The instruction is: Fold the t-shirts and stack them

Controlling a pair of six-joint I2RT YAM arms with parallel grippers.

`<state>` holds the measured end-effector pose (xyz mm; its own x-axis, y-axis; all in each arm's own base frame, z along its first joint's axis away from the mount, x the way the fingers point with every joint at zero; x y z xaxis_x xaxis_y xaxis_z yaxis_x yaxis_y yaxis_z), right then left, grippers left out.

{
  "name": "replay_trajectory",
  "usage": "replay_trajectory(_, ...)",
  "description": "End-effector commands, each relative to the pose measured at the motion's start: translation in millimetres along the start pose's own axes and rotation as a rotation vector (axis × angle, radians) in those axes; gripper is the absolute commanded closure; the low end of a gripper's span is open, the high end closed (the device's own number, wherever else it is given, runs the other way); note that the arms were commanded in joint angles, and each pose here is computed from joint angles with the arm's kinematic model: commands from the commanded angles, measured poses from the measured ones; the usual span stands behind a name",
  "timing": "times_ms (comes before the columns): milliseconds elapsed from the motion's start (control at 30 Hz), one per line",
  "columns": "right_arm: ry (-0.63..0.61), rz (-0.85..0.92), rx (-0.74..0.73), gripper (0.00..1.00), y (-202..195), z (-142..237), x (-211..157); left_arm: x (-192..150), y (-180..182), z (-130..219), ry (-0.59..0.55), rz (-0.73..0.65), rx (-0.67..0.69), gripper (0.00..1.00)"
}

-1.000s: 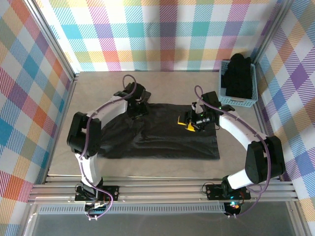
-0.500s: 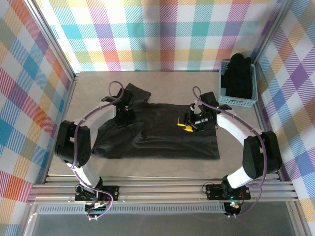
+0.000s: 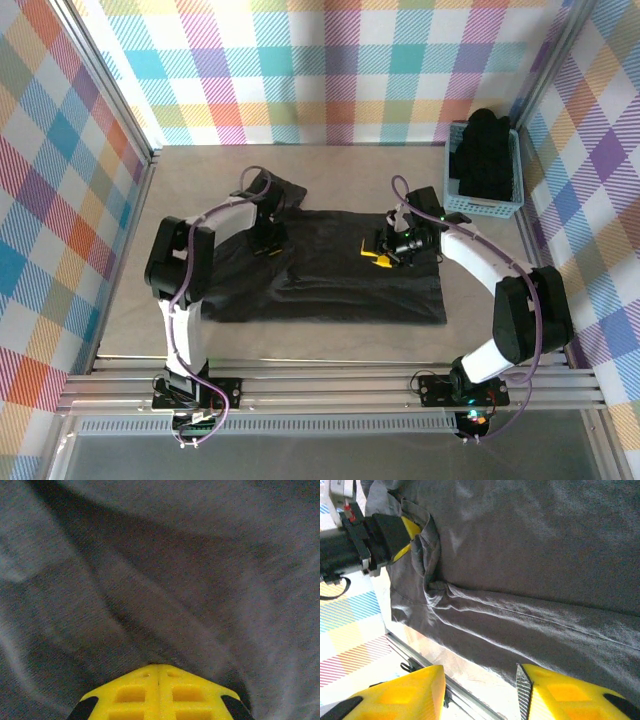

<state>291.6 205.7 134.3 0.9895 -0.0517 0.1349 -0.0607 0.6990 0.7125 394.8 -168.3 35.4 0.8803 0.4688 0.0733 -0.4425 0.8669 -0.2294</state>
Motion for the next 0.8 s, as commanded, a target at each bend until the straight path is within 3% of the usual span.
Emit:
replay_trajectory(0,0.008,0.005,0.004,0.57,0.3,0.4,-5.3,-6.0,-15.9,-5.4,0.024,-0.045,-0.037,1.0)
replay_trajectory(67,0.004,0.003,-0.016,0.57,-3.3,0.8,-6.7,-4.2,-13.1,2.0,-0.003,-0.041,-0.031,0.98)
replay_trajectory(167,-0.022,-0.007,-0.076,0.58,-13.1,4.3,-6.1,4.4,-3.7,27.3,-0.08,-0.023,0.01,0.72)
replay_trajectory(200,-0.033,-0.021,-0.113,0.59,-18.9,6.7,-5.5,6.9,-0.6,39.8,-0.111,-0.012,0.021,0.67)
replay_trajectory(300,-0.051,-0.119,-0.257,0.62,-48.0,16.2,-7.4,9.6,25.0,71.6,-0.178,0.058,0.077,0.68)
replay_trajectory(400,-0.033,-0.243,-0.33,0.65,-73.0,19.8,-15.9,-4.1,63.4,80.5,-0.136,0.161,0.131,0.72)
replay_trajectory(567,0.044,-0.349,-0.398,0.66,-94.2,9.1,-30.2,-33.4,109.4,62.1,-0.039,0.29,0.161,0.82)
replay_trajectory(767,0.171,-0.444,-0.459,0.68,-116.1,-10.7,-46.3,-52.8,135.5,24.9,0.046,0.403,0.211,0.83)
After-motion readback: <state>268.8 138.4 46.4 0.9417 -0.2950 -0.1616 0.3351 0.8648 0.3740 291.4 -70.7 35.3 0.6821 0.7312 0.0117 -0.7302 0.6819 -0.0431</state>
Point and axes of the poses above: each hand's point on the last joint's axis, 136 mm out from that joint toward the fingers, its own z axis back along the fingers, its own y axis along the line the jaws close on, x = y × z, the point moved 1 cm from there along z, back along the fingers, and after that the axes turned 9 degrees about z, right-handed, at the moved point
